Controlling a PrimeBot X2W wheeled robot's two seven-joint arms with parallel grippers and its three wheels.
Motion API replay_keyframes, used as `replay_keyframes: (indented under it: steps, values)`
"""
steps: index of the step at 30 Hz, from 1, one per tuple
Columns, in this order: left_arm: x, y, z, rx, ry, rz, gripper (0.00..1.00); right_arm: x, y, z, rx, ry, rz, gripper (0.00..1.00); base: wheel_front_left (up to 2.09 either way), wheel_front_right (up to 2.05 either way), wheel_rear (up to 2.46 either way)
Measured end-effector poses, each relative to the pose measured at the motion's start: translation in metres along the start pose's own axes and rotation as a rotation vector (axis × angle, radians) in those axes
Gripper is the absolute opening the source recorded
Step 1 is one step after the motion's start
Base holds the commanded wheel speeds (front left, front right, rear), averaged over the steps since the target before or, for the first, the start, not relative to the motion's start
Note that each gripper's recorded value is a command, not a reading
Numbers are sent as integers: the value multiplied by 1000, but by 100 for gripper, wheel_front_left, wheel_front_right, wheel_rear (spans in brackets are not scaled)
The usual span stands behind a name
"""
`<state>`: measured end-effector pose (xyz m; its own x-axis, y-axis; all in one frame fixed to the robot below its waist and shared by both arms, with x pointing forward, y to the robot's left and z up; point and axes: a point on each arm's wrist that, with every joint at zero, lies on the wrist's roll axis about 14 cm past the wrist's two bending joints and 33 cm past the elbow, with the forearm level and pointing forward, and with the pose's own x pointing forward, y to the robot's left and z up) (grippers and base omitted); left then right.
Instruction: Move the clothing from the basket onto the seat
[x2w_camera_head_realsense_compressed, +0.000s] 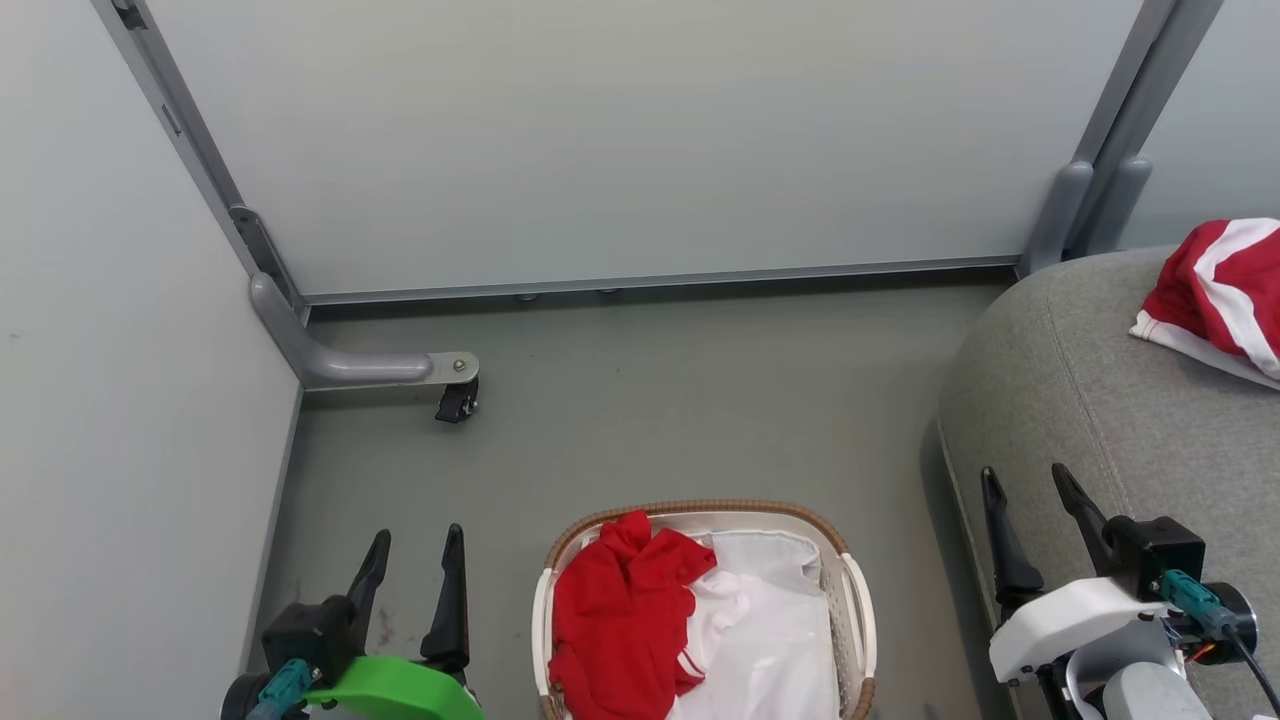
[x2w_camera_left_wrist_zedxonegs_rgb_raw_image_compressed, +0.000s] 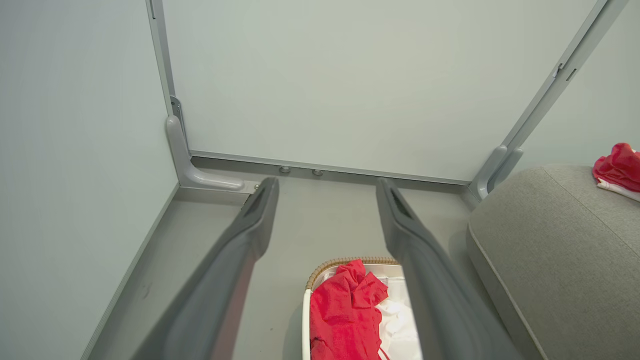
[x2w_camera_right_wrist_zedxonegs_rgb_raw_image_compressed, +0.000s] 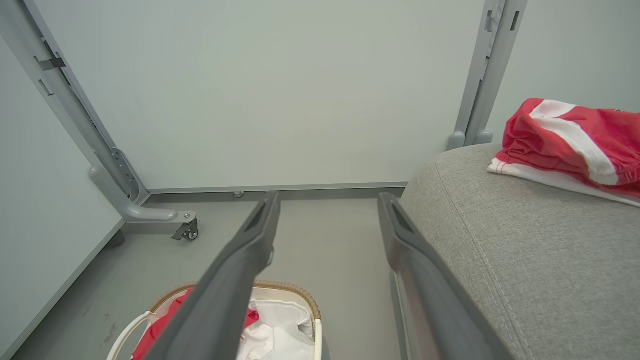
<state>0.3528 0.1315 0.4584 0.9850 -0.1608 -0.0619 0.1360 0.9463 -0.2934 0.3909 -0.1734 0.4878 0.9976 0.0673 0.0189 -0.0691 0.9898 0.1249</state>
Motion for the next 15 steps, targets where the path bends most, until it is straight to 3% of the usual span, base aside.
replay_keyframes:
  steps: [15]
  values:
    - [10,-12,-11,17,42,-44,100,6,-3,-1,-1,-1,-7,100,0,0,0]
